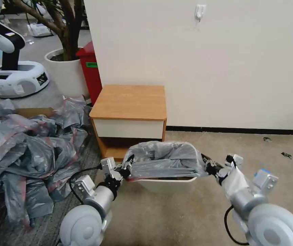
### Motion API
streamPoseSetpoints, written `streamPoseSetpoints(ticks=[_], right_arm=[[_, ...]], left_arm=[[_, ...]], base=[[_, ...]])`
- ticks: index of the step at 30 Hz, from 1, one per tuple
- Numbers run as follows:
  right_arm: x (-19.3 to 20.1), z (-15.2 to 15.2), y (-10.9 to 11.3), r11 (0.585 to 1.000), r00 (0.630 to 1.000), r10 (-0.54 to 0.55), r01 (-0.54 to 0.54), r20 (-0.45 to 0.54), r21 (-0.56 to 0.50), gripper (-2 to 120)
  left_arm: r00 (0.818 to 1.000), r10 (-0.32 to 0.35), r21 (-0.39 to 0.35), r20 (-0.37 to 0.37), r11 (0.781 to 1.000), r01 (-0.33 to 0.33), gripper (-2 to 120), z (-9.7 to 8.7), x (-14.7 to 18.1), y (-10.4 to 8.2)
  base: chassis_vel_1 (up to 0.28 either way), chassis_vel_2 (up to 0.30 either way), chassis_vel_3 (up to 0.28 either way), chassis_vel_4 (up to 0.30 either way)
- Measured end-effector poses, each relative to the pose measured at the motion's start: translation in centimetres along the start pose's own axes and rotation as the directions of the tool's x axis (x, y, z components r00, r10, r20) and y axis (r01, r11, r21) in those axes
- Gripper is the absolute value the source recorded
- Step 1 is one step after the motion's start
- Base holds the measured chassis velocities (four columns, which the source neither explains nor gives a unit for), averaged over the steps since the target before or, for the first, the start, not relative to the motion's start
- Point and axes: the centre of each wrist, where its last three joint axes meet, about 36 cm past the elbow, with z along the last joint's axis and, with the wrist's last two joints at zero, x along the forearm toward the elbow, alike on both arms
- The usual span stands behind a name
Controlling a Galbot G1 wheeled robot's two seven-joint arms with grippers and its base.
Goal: Pick up the garbage bag from the table and place it over the trash can.
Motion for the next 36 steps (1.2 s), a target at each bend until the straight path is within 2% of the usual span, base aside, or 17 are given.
streamPoseSetpoints(ticks=[6,9,16,20,28,36], right_arm=[[0.9,0.9,1.0,1.0,1.0,0.007,-0.007,0.019,0.012,0],[0.2,1.7,0.8,1.0,0.999,0.015,-0.016,0.037,0.022,0],[-2.8,4.9,-1.8,0.998,0.994,-0.007,-0.001,0.112,0.065,0],[-4.9,7.3,-4.3,0.985,0.971,-0.076,0.037,0.227,0.169,0],[-7.3,8.8,-6.5,0.968,0.959,-0.095,0.027,0.267,0.248,0],[-8.8,10.3,-8.1,0.95,0.964,-0.084,0.0,0.253,0.314,0]], left_arm=[[1.0,-0.023,0.038,-0.008,0.999,0.023,7,-0.8,-0.3,-0.2],[1.0,-0.026,0.046,-0.009,0.999,0.026,7,-1.1,-0.4,-0.3],[0.999,-0.004,0.094,-0.039,0.995,0.008,7,-1.6,-0.3,-0.8],[0.998,0.021,0.132,-0.056,0.991,-0.014,7,-2.3,-0.3,-1.0],[0.996,0.044,0.163,-0.075,0.986,-0.032,7,-2.8,0.0,-1.1],[0.995,0.067,0.178,-0.079,0.983,-0.052,7,-3.7,0.6,-1.2]], base=[[0.0,0.0,0.0,0.0],[0.0,0.0,0.0,0.0],[0.0,0.0,0.0,0.0],[0.0,0.0,0.0,0.0],[0.0,0.0,0.0,0.0],[0.0,0.0,0.0,0.0]])
